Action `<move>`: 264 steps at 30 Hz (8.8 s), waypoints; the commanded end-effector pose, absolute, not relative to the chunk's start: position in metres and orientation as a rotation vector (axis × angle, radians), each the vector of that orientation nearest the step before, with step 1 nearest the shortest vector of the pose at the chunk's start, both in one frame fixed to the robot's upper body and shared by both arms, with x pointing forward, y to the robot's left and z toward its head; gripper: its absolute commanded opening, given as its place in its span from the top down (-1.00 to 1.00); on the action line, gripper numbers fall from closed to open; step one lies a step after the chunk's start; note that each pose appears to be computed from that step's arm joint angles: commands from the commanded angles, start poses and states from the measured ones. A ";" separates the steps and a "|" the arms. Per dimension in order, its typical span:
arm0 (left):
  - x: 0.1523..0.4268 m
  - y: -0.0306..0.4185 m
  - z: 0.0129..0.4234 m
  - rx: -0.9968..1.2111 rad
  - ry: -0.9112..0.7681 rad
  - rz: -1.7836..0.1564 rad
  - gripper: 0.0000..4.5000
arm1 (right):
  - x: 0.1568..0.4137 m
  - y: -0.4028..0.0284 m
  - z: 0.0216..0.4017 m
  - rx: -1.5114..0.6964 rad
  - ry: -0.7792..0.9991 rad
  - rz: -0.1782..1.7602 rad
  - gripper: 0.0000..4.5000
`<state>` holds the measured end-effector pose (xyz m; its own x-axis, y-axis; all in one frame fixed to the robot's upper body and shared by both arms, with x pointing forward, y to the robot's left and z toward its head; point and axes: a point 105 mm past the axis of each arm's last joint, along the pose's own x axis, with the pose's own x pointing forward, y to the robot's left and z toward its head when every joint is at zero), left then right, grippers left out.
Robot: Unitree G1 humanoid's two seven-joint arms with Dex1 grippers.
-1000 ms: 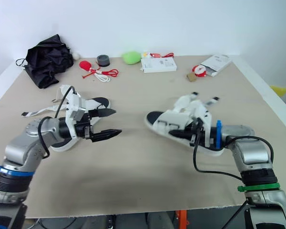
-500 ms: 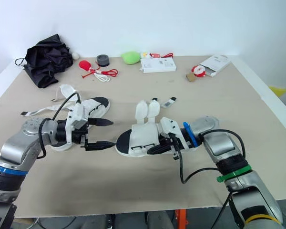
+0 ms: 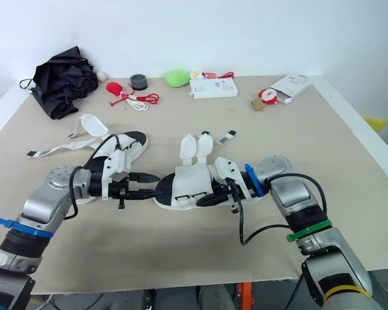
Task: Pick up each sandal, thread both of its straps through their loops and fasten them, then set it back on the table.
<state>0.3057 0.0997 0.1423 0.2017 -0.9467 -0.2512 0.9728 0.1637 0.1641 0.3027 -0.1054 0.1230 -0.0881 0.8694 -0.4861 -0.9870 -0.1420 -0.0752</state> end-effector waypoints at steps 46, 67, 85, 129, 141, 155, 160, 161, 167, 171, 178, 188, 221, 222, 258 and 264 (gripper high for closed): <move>0.306 0.082 0.032 0.388 0.362 -1.465 1.00 | 0.286 -0.157 0.153 -0.498 0.385 1.480 -0.97; 0.303 0.071 0.029 0.408 0.311 -1.484 1.00 | 0.383 -0.113 0.174 -0.074 0.482 1.103 -0.97; 0.297 0.085 0.024 0.397 0.340 -1.442 1.00 | 0.395 -0.155 0.191 -0.014 0.411 0.982 -0.97; 0.293 0.090 0.024 0.383 0.342 -1.383 1.00 | 0.459 -0.086 0.188 0.364 0.253 0.736 -0.71; 0.292 0.084 0.021 0.380 0.343 -1.404 1.00 | 0.463 -0.091 0.196 0.307 0.179 0.720 0.96; 0.289 0.077 0.017 0.374 0.349 -1.447 1.00 | 0.375 -0.058 0.199 -0.634 -0.338 1.079 0.96; 0.288 0.076 0.017 0.373 0.351 -1.454 1.00 | 0.342 -0.052 0.194 -0.917 -0.554 1.036 0.96; 0.288 0.075 0.017 0.372 0.351 -1.455 1.00 | 0.338 -0.053 0.194 -1.006 -0.621 1.004 0.96; 0.287 0.073 0.016 0.366 0.354 -1.467 1.00 | 0.318 -0.069 0.179 -1.452 -0.994 0.846 0.96; 0.288 0.072 0.017 0.368 0.352 -1.471 1.00 | 0.309 -0.079 0.166 -1.519 -1.101 0.833 0.96; 0.291 0.072 0.018 0.369 0.350 -1.475 1.00 | 0.297 -0.085 0.159 -1.445 -1.092 0.871 0.96; 0.292 0.071 0.018 0.373 0.352 -1.487 1.00 | 0.292 -0.091 0.160 -1.491 -1.049 0.991 -0.90; 0.288 0.062 0.017 0.379 0.359 -1.551 1.00 | 0.220 -0.101 0.119 0.113 0.619 1.098 -0.99; 0.288 0.062 0.018 0.381 0.360 -1.554 1.00 | 0.222 -0.099 0.115 0.113 0.629 1.087 -0.99; 0.290 0.063 0.022 0.378 0.363 -1.548 1.00 | 0.223 -0.092 0.178 0.238 0.588 1.346 0.98; 0.287 0.061 0.019 0.369 0.366 -1.552 1.00 | 0.276 -0.110 0.201 0.189 0.615 1.195 0.98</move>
<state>0.3050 0.0458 0.0821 0.0351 -0.9604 -0.2763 0.9807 -0.0201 0.1943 0.2614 -0.1038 0.2037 0.1939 0.9319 -0.3066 -0.8384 0.3197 0.4414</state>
